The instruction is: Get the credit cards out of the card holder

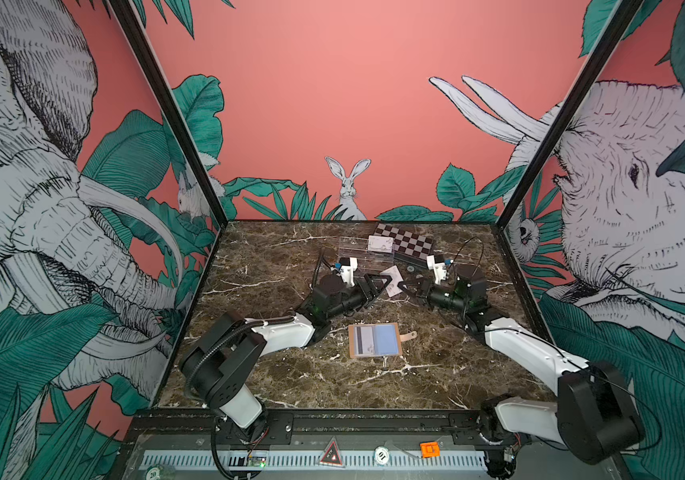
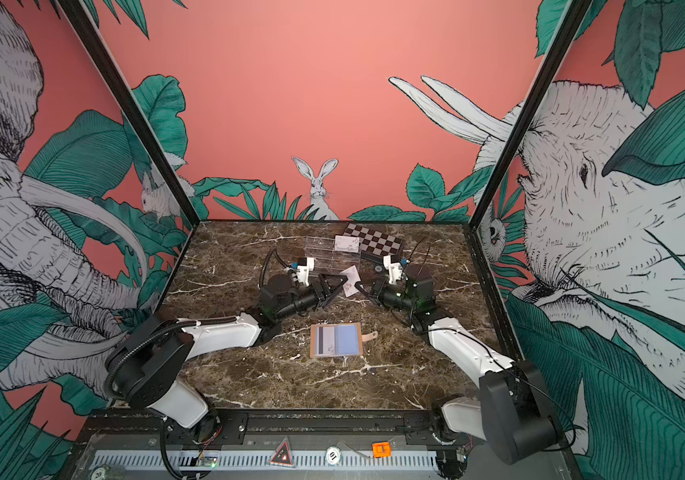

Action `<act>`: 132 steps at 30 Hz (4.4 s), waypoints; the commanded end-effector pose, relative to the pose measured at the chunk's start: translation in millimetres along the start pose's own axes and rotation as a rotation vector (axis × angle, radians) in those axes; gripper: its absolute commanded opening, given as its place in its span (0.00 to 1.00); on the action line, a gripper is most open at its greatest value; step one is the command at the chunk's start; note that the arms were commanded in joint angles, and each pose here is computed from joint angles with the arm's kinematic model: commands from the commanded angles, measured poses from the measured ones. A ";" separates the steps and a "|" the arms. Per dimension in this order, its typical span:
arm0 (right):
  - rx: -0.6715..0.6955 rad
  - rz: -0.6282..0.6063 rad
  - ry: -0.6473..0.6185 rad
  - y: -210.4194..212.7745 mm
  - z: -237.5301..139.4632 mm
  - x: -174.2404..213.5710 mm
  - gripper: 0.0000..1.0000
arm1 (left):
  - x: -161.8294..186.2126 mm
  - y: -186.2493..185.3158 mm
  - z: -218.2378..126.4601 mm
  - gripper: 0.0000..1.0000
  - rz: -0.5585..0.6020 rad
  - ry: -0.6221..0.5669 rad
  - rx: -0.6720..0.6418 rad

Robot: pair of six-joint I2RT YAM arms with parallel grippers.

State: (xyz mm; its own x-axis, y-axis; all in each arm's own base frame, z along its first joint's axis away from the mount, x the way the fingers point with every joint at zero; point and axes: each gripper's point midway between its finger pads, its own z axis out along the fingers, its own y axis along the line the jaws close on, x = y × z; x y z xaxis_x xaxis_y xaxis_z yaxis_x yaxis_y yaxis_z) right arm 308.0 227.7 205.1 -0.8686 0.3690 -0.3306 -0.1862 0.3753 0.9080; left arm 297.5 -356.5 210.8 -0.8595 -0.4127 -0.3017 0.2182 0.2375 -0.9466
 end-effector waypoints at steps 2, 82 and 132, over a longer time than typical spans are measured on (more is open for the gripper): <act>-0.015 -0.084 0.011 11.3 -4.8 2.7 0.00 | -13.6 -18.8 -20.5 0.82 0.166 -0.036 -0.068; 0.244 -1.487 0.446 -20.3 -7.3 -46.1 0.00 | -44.7 -45.4 -214.1 0.99 0.948 -0.305 -0.475; 0.101 -1.628 0.547 -62.7 119.2 -166.4 0.00 | -48.4 0.2 -146.1 0.99 0.919 -0.197 -0.520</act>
State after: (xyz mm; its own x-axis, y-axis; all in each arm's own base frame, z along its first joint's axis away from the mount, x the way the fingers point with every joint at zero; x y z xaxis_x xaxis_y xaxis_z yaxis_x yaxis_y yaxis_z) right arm 523.3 241.5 175.7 0.1209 -0.7300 -0.6727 -0.9463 0.1200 -0.3003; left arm 268.6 -206.3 225.8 -0.4017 0.0196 -0.9156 0.4703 0.8623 -0.1879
